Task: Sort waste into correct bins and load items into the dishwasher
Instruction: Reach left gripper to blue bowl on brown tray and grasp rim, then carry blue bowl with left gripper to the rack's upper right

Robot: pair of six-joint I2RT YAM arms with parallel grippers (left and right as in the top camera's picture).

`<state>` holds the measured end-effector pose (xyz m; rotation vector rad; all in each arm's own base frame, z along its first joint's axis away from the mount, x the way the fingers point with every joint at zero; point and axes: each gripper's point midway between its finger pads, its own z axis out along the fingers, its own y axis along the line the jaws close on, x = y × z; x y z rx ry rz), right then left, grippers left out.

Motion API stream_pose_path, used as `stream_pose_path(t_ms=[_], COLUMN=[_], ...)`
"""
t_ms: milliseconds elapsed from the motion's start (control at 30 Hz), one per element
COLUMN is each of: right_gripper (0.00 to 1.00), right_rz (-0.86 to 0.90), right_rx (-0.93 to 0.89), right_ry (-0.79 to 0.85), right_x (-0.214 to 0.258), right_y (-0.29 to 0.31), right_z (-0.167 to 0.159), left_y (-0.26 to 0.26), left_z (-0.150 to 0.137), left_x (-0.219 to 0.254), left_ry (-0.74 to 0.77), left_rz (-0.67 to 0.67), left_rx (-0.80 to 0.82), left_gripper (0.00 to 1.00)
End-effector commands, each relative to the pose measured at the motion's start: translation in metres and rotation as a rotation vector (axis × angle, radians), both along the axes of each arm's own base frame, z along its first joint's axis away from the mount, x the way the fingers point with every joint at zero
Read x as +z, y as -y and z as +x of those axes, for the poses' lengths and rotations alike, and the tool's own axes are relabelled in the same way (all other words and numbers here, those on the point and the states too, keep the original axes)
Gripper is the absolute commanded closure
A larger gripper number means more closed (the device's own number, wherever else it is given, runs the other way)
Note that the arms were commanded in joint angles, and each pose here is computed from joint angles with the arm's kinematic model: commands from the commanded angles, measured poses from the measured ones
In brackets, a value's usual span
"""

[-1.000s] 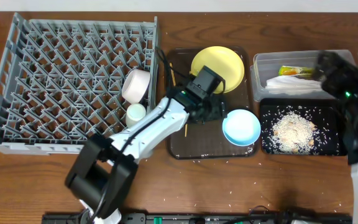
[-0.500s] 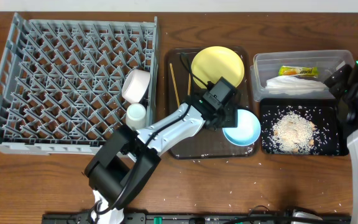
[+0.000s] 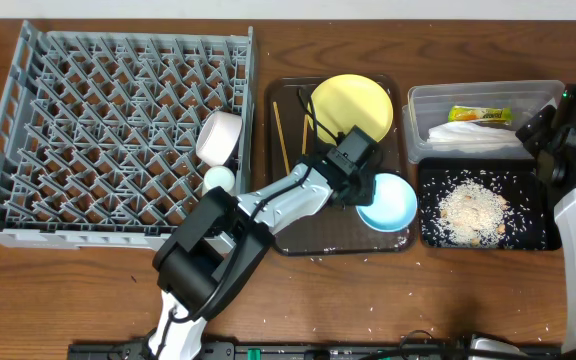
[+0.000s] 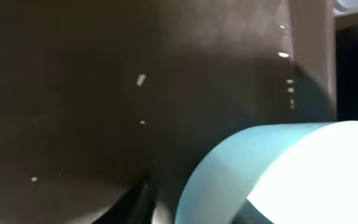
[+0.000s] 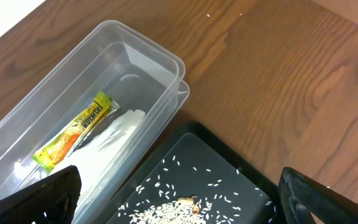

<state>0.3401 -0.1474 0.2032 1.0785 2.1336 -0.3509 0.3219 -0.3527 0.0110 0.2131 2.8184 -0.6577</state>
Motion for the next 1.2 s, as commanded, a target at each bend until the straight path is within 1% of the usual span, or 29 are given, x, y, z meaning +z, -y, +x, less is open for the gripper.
stream_pose_path(t_ms=[0,133,267,400,467,533,567,633,733,800,900,1033,1100,1167], right_gripper=[0.01,0.01,0.01,0.01,0.01,0.01,0.01,0.01,0.01,0.01,0.01,0.01,0.01,0.01], right_rz=[-0.009,-0.009,-0.009,-0.009,-0.009,-0.009,-0.009,-0.009,-0.009,-0.009,-0.009,-0.009,-0.009,-0.009], right_rx=[-0.023,-0.023,-0.023,-0.023,-0.023,-0.023,-0.023,-0.023,-0.023,-0.023,-0.023,-0.023,-0.023,-0.023], right_ry=[-0.002,-0.002,-0.002,-0.002,-0.002,-0.002,-0.002,-0.002,-0.002,-0.002,-0.002,-0.002,-0.002,-0.002], right_x=[0.000,0.000,0.000,0.000,0.000,0.000,0.000,0.000,0.000,0.000,0.000,0.000,0.000,0.000], right_y=[0.003,0.003,0.003,0.003,0.003,0.003,0.003,0.003,0.003,0.003,0.003,0.003,0.003,0.003], right_z=[-0.001,-0.001,-0.001,-0.001,-0.001,-0.001,-0.001,-0.001,-0.001,-0.001,-0.001,-0.001,-0.001,-0.001], left_y=[-0.004,-0.005,-0.017,-0.043,-0.062,-0.091,-0.099,-0.123,-0.157,-0.179,-0.209,-0.254,-0.268,-0.287], left_z=[0.005,0.005,0.007,0.012,0.017,0.028,0.032,0.043,0.057,0.069,0.087,0.120,0.129,0.141], left_x=[-0.008,-0.008,0.010,0.046,0.065,0.093,0.102,0.131,0.165,0.183,0.202,0.242,0.259,0.288], left_ry=[0.007,0.003,0.015,0.119,0.190,0.318,0.357,0.480,0.624,0.691,0.732,0.780,0.819,0.897], left_rz=[0.028,0.032,0.048,0.143,0.215,0.339,0.372,0.478,0.634,0.733,0.842,0.911,0.966,1.100], left_rx=[0.005,0.007,0.027,0.042,0.055,0.086,0.096,0.143,0.220,0.241,0.254,0.322,0.343,0.384], left_gripper=[0.92,0.92,0.93,0.93,0.93,0.92,0.93,0.93,0.93,0.93,0.93,0.93,0.93,0.93])
